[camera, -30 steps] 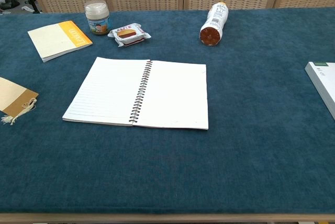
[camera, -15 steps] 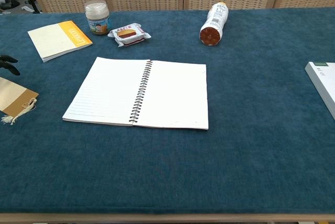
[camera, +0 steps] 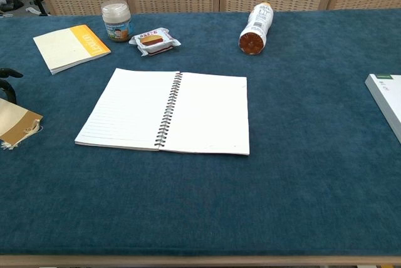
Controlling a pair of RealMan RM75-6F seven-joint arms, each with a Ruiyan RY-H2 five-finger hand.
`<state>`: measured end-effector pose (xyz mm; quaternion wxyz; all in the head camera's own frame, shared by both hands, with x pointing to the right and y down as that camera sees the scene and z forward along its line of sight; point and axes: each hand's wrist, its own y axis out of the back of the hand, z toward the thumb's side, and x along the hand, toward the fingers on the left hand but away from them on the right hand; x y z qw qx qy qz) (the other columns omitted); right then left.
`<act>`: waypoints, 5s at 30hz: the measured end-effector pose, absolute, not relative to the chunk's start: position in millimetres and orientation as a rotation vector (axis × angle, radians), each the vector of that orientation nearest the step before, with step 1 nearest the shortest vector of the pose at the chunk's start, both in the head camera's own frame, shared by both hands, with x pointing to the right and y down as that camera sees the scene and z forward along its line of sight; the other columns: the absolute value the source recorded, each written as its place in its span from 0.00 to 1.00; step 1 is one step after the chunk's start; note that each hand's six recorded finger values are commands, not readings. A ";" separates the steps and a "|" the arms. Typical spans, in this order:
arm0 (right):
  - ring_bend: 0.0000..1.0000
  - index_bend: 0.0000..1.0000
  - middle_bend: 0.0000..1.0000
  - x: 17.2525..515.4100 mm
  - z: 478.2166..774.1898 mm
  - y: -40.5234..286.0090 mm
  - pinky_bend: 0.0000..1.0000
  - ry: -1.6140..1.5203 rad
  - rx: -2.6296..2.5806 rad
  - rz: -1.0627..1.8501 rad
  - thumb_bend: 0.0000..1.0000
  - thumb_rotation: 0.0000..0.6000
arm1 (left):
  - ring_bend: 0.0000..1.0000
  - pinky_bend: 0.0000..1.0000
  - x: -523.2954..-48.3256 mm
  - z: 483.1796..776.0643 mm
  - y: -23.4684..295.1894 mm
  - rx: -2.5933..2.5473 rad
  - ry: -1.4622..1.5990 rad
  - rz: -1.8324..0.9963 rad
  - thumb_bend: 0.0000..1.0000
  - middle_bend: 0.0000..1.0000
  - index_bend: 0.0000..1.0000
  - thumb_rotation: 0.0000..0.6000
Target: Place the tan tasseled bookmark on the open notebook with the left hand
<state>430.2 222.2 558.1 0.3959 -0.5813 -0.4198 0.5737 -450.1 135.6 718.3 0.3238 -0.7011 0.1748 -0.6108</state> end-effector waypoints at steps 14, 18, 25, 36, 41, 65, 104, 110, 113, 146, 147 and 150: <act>0.00 0.00 0.00 432.6 557.4 221.3 0.00 -1.072 -1.471 1.463 0.03 1.00 | 0.00 0.00 -434.8 688.4 123.1 -1.789 0.475 -1.457 0.37 0.00 0.44 1.00; 0.00 0.00 0.00 435.7 557.8 219.5 0.00 -1.080 -1.461 1.474 0.03 1.00 | 0.00 0.00 -416.0 675.2 116.7 -1.766 0.453 -1.360 0.37 0.00 0.44 1.00; 0.00 0.00 0.00 444.8 558.6 214.7 0.00 -1.102 -1.428 1.508 0.02 1.00 | 0.00 0.00 -360.7 640.7 112.8 -1.754 0.369 -1.142 0.37 0.00 0.45 1.00; 0.00 0.00 0.00 451.9 559.7 209.5 0.00 -1.119 -1.401 1.536 0.02 1.00 | 0.00 0.00 -260.7 573.9 126.9 -1.739 0.205 -0.731 0.36 0.00 0.47 1.00; 0.00 0.00 0.00 455.8 562.9 208.3 0.00 -1.119 -1.392 1.558 0.02 1.00 | 0.00 0.00 -240.1 577.4 125.5 -1.703 0.147 -0.655 0.35 0.00 0.49 1.00; 0.00 0.00 0.00 480.3 584.6 198.4 0.00 -1.130 -1.345 1.694 0.03 1.00 | 0.00 0.00 -130.3 676.3 87.1 -1.584 -0.152 -0.309 0.32 0.00 0.49 1.00; 0.00 0.00 0.00 488.0 583.2 198.0 0.00 -1.145 -1.335 1.720 0.03 1.00 | 0.00 0.00 -104.4 721.8 92.4 -1.555 -0.235 -0.395 0.32 0.00 0.49 1.00; 0.00 0.00 0.00 488.7 583.0 197.7 0.00 -1.146 -1.334 1.722 0.03 1.00 | 0.00 0.00 -104.9 723.4 91.7 -1.552 -0.237 -0.405 0.32 0.00 0.46 1.00; 0.00 0.00 0.00 489.1 582.5 197.5 0.00 -1.149 -1.333 1.722 0.03 1.00 | 0.00 0.00 -106.1 723.7 92.6 -1.544 -0.243 -0.403 0.31 0.00 0.45 1.00; 0.00 0.00 0.00 484.6 583.7 199.4 0.00 -1.130 -1.348 1.721 0.03 1.00 | 0.00 0.00 -112.1 714.6 89.7 -1.541 -0.240 -0.411 0.27 0.00 0.27 1.00; 0.00 0.00 0.00 484.5 584.1 199.5 0.00 -1.129 -1.349 1.722 0.03 1.00 | 0.00 0.00 -113.9 711.5 88.0 -1.543 -0.233 -0.406 0.26 0.00 0.27 1.00; 0.00 0.00 0.00 483.5 584.8 199.6 0.00 -1.124 -1.352 1.722 0.03 1.00 | 0.00 0.00 -120.4 706.2 83.9 -1.546 -0.231 -0.408 0.23 0.00 0.24 1.00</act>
